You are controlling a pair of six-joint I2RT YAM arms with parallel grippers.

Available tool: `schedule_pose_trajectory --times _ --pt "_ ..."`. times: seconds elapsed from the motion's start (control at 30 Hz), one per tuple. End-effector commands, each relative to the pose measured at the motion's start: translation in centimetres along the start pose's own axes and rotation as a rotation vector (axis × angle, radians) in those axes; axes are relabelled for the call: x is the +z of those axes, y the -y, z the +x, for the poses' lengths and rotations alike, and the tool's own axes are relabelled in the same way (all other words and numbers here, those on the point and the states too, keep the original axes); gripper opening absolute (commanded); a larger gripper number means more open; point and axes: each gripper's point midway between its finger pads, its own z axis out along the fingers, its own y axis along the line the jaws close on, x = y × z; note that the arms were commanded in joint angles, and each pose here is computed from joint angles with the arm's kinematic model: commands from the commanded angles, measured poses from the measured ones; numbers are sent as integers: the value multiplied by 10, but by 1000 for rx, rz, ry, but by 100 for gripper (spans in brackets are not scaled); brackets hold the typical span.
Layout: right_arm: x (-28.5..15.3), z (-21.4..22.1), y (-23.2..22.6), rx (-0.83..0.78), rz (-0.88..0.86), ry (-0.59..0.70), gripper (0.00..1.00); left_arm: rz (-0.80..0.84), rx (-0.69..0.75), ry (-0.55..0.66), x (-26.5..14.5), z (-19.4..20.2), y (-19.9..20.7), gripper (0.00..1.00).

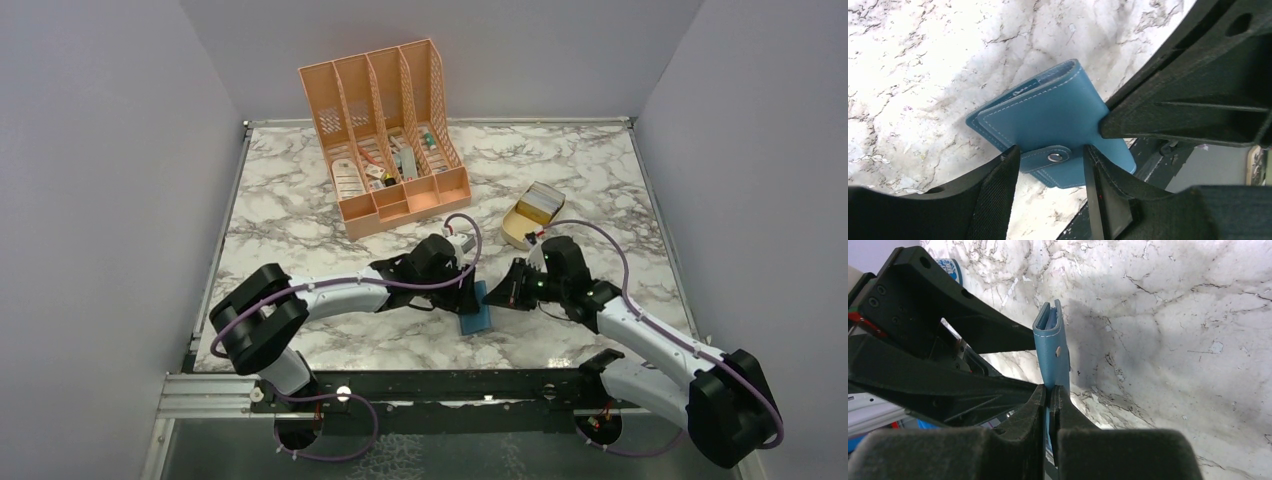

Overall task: Put the credit cards into the card holder
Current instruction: Open the card holder at the center of the board.

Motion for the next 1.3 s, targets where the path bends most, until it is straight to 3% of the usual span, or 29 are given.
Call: schedule_pose_trajectory --times 0.0,0.3,0.6,1.27 --pt "-2 -2 -23 -25 -113 -3 2 -39 34 19 9 -7 -6 48" --pt "0 3 -22 -29 -129 -25 2 -70 46 12 13 -3 -15 33" --pt "2 7 -16 -27 -113 -35 2 -87 55 13 13 -3 -19 1" --pt "2 -6 47 -37 253 13 2 -147 58 41 -7 1 -30 0"
